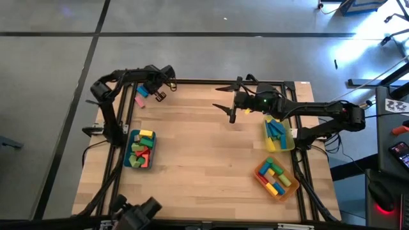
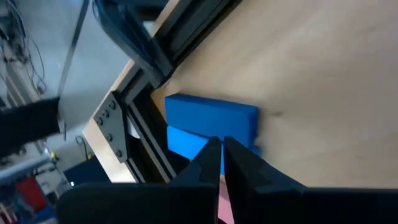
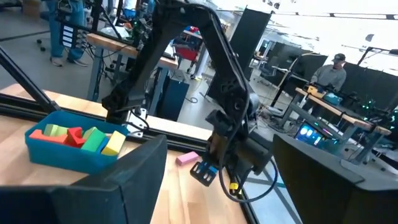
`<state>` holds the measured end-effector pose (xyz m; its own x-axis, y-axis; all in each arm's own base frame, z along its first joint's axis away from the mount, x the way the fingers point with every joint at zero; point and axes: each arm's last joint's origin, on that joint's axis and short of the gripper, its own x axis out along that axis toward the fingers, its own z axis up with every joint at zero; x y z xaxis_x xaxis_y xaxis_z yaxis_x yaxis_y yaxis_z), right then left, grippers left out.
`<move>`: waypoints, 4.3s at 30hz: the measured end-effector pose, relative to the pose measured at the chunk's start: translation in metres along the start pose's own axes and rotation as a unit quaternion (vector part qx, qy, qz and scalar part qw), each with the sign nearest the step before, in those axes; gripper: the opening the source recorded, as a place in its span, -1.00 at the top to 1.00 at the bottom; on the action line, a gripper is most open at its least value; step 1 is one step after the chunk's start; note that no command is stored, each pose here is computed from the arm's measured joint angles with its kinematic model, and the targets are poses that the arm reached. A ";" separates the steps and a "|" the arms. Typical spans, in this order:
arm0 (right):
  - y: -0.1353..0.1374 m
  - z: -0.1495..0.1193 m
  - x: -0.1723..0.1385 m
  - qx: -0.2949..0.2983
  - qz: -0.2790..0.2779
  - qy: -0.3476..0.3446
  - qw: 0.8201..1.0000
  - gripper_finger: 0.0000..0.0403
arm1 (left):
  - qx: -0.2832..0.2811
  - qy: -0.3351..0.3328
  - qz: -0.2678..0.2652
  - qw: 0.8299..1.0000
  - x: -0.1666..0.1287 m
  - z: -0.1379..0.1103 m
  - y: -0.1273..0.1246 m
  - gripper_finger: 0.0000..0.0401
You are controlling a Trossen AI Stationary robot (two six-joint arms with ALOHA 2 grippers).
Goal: Sort blocks by size
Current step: Put the dark blue rectangular block into the yellow bin
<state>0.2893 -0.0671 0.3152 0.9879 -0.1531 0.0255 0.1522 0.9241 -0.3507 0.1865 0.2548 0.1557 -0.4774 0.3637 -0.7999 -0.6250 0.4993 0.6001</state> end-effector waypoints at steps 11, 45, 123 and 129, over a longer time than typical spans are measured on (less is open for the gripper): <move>0.000 0.000 0.000 -0.001 0.000 0.001 1.000 -0.46 | -0.002 0.046 -0.022 0.999 0.030 0.001 0.009 0.99; 0.000 -0.001 0.000 -0.003 0.002 0.005 1.000 -0.46 | 0.316 -0.142 -0.231 0.909 -0.113 -0.037 -0.150 1.00; 0.001 -0.006 0.000 0.001 -0.012 0.038 0.999 -0.46 | 0.439 -0.216 -0.245 0.837 -0.104 -0.041 -0.154 0.80; 0.001 -0.006 0.000 0.034 -0.012 0.038 0.999 -0.46 | 0.393 -0.268 -0.255 0.842 -0.139 -0.054 -0.132 0.75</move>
<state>0.2888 -0.0684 0.3092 0.9792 -0.1993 -0.0383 0.1803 0.9408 -0.2871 0.3021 0.0953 0.1884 0.2085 0.1414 -0.9677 0.0383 0.9876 0.1526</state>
